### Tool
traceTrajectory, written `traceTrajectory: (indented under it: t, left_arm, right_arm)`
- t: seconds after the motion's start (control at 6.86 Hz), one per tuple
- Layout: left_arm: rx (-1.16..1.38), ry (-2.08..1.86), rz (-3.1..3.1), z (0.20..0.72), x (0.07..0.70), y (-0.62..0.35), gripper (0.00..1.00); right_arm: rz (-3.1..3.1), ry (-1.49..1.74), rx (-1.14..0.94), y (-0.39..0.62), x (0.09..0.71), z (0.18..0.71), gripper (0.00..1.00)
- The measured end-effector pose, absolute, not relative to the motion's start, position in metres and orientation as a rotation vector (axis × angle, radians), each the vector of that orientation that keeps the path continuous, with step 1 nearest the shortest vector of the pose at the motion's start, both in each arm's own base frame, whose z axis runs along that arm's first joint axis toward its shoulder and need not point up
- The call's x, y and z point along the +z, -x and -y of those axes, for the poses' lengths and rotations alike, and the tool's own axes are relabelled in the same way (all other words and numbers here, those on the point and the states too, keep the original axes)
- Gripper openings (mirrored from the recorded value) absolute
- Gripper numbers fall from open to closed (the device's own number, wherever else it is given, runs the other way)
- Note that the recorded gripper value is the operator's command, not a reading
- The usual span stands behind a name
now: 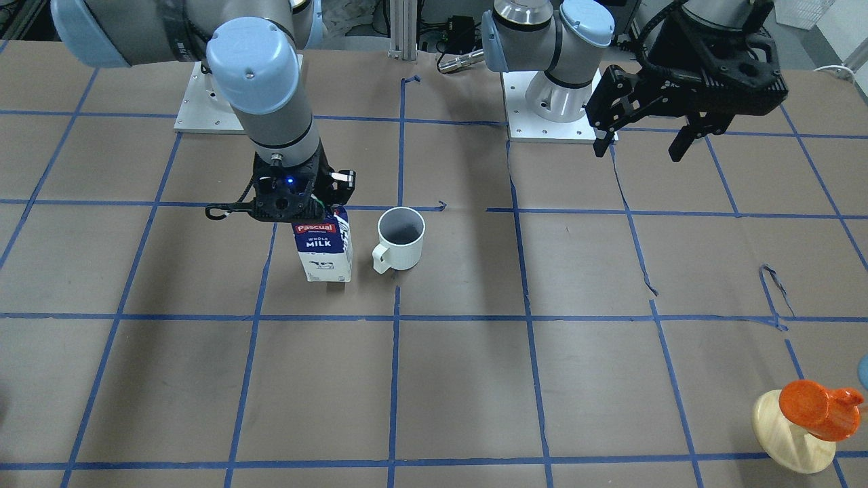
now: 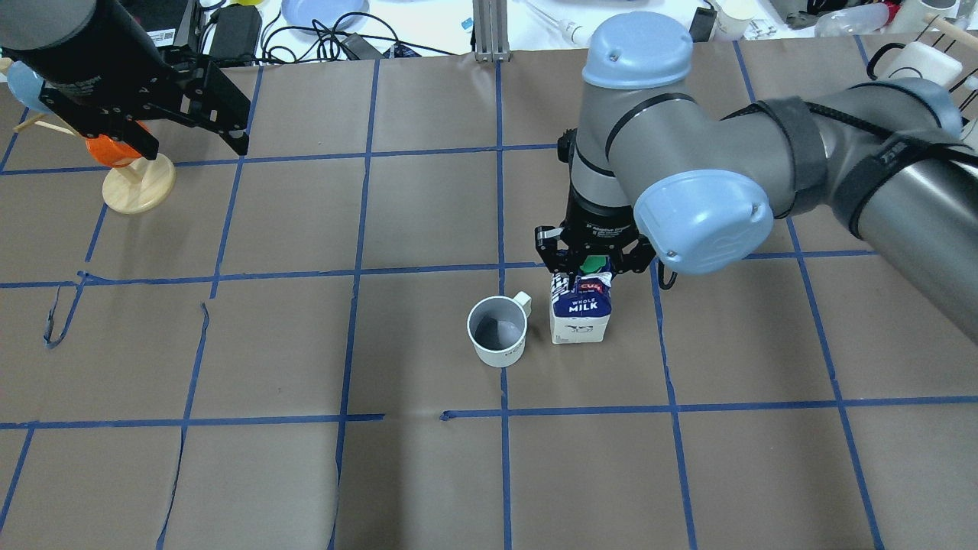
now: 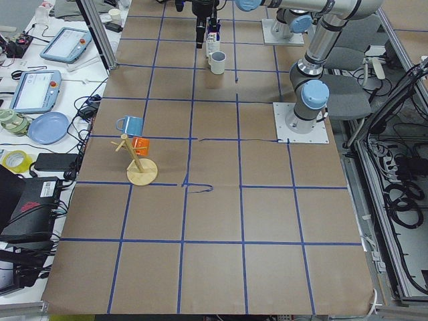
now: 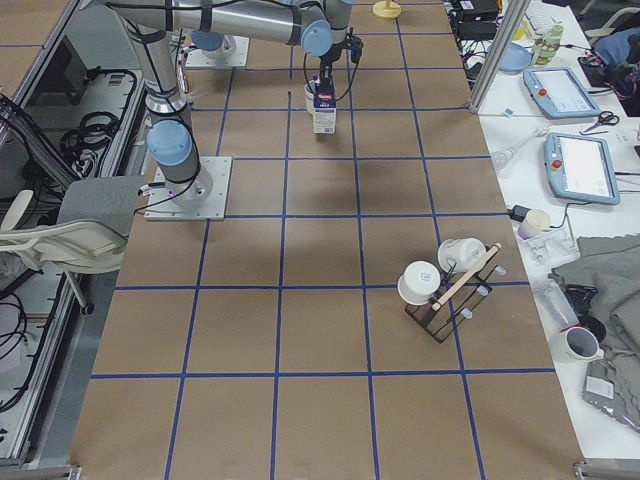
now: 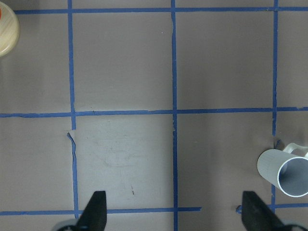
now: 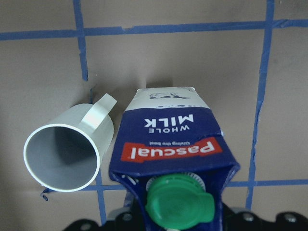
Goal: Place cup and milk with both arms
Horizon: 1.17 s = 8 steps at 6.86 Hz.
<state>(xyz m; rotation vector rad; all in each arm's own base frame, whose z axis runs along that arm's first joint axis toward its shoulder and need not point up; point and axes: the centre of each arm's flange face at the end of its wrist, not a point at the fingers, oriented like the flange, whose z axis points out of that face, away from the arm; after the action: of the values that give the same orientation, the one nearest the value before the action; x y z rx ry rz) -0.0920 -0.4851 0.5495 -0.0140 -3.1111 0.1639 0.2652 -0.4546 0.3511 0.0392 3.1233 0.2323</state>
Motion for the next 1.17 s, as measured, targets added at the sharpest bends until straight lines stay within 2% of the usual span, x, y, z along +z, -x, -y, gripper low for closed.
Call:
traceTrajectory:
  t: [0.29, 0.44, 0.58, 1.17]
  left_arm:
    - [0.171, 0.012, 3.111, 0.485, 0.551, 0.091, 1.0]
    - [0.174, 0.012, 3.111, 0.486, 0.551, 0.091, 1.0]
    - [0.175, 0.012, 3.11, 0.486, 0.551, 0.091, 1.0]
    - [0.169, 0.014, 3.111, 0.487, 0.549, 0.091, 1.0]
  right_arm:
    - [-3.126, -0.036, 0.248, -0.273, 0.344, 0.446, 0.16]
    - [-3.127, -0.034, 0.253, -0.274, 0.343, 0.445, 0.61]
    - [-3.127, -0.031, 0.257, -0.274, 0.341, 0.445, 1.0]
    - [-3.142, -0.014, 0.222, -0.273, 0.35, 0.449, 1.0]
